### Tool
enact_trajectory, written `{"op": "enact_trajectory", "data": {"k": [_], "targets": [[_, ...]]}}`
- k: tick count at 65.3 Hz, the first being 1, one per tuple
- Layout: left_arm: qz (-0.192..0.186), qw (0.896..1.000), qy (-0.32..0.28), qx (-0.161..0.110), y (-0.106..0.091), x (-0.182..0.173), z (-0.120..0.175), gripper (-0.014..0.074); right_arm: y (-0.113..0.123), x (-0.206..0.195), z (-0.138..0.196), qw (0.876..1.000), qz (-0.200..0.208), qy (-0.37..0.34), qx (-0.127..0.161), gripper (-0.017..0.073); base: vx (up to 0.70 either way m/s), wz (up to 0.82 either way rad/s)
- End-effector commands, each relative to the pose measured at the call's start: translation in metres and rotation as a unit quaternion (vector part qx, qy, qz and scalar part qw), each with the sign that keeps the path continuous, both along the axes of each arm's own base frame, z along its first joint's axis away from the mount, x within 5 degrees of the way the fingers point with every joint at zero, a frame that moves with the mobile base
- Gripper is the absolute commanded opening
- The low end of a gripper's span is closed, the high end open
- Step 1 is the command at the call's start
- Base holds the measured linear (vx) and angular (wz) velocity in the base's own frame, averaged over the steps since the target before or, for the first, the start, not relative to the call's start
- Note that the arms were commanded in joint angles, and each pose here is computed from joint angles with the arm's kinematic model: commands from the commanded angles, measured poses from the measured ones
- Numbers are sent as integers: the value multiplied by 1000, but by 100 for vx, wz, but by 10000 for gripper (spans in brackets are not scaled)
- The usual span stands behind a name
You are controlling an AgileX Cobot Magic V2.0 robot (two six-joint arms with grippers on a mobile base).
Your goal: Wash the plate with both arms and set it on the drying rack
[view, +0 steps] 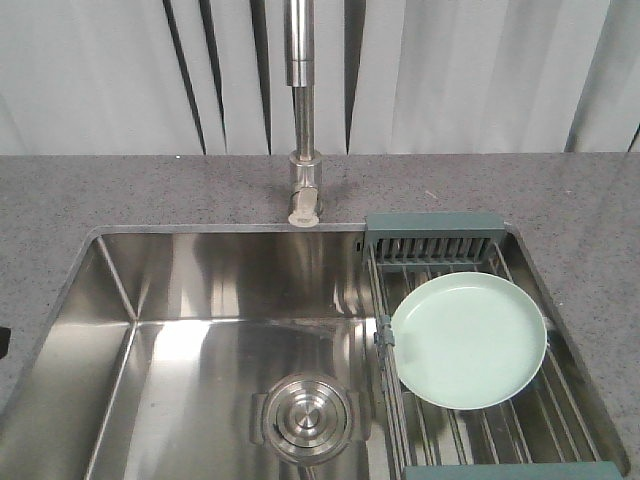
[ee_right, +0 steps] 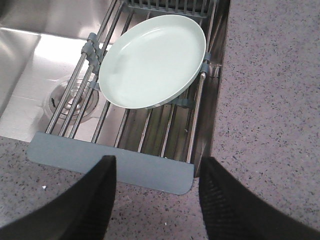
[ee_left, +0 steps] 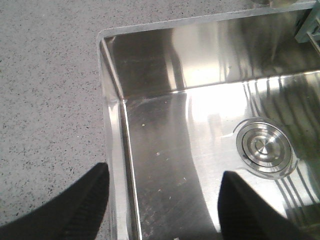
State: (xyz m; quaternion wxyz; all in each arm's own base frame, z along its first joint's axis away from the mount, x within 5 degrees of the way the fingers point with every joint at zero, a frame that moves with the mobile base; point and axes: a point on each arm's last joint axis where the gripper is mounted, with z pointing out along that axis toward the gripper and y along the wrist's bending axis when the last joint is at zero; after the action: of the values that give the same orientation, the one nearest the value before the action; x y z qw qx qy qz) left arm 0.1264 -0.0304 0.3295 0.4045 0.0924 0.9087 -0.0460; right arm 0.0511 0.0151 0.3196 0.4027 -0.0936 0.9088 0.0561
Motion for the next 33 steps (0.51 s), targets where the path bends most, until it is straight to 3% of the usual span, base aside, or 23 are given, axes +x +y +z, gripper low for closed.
{"op": "enact_trajectory", "data": {"k": [1,33], "targets": [[-1,999,-42,-15,-2,3,13,438,0,3,11,999,-3,-33,5,379,0,0],[-2,998,-54,-19,-2,5,14,438,0,3,10,999,-3,-33,5,379,0,0]]}}
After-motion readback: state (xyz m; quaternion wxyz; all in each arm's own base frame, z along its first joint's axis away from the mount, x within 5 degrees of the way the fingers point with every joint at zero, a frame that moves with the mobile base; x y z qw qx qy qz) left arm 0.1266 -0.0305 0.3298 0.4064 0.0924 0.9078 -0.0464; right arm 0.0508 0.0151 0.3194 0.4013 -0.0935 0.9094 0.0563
